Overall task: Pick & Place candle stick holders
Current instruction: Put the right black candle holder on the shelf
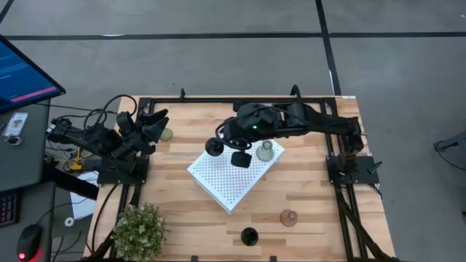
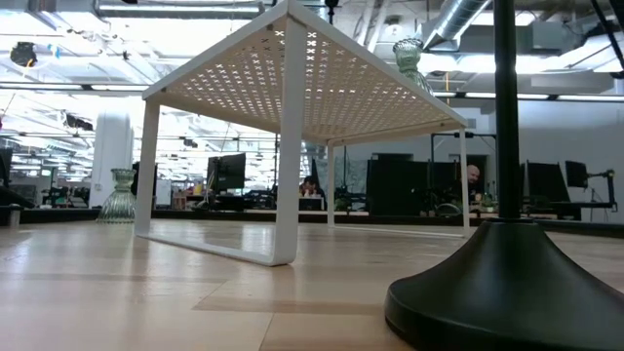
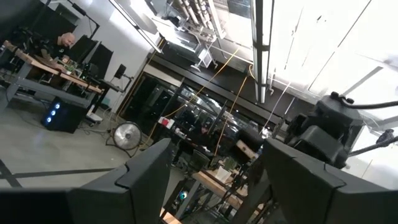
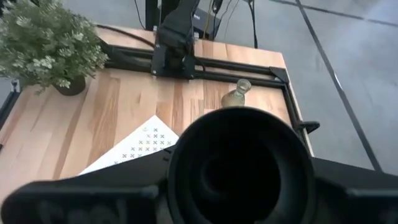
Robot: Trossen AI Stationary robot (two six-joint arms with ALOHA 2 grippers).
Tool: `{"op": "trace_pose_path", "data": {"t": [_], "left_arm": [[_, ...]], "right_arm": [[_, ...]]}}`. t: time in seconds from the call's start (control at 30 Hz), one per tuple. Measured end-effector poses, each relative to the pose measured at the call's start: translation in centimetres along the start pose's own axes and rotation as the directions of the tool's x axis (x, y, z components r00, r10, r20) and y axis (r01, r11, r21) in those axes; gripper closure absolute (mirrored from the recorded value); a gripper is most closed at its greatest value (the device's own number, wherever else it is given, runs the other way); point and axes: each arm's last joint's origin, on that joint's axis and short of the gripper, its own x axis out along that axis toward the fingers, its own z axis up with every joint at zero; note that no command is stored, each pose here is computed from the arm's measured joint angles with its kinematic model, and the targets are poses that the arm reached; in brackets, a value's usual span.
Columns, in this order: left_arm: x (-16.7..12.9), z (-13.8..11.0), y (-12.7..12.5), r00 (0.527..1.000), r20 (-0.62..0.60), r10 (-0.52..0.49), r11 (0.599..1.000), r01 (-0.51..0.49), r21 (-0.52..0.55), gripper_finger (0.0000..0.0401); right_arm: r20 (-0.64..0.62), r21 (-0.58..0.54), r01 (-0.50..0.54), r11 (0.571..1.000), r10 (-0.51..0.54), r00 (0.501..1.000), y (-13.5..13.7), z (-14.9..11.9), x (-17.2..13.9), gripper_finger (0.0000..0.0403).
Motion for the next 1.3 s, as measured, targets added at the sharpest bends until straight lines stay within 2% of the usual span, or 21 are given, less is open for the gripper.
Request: {"op": "trace_pose_path", "data": {"t": [0.2,0.47,1.1,1.3], "left_arm": [[0.0,0.0,0.0,1.0,0.0,0.0,1.0,0.0,0.0,0.0148],[0.0,0.0,0.0,1.0,0.0,0.0,1.0,0.0,0.0,0.0148],[0.0,0.0,0.0,1.0,0.0,0.0,1.0,0.0,0.0,0.0148],[0.0,0.0,0.0,1.0,0.0,0.0,1.0,0.0,0.0,0.0148]], "right_arm": [[-0.037,0.013,0.013,1.0,-0.013,0.999,-0.5,-0.4,1.0,0.0309],[-0.153,0.041,0.034,0.999,-0.027,0.988,-1.4,-1.6,2.2,0.0309],[-0.091,0.055,0.006,0.998,-0.001,0.996,-0.7,-1.1,2.4,0.0309],[-0.127,0.039,0.002,0.999,0.003,0.992,0.0,-1.4,3.0,0.0309]]}}
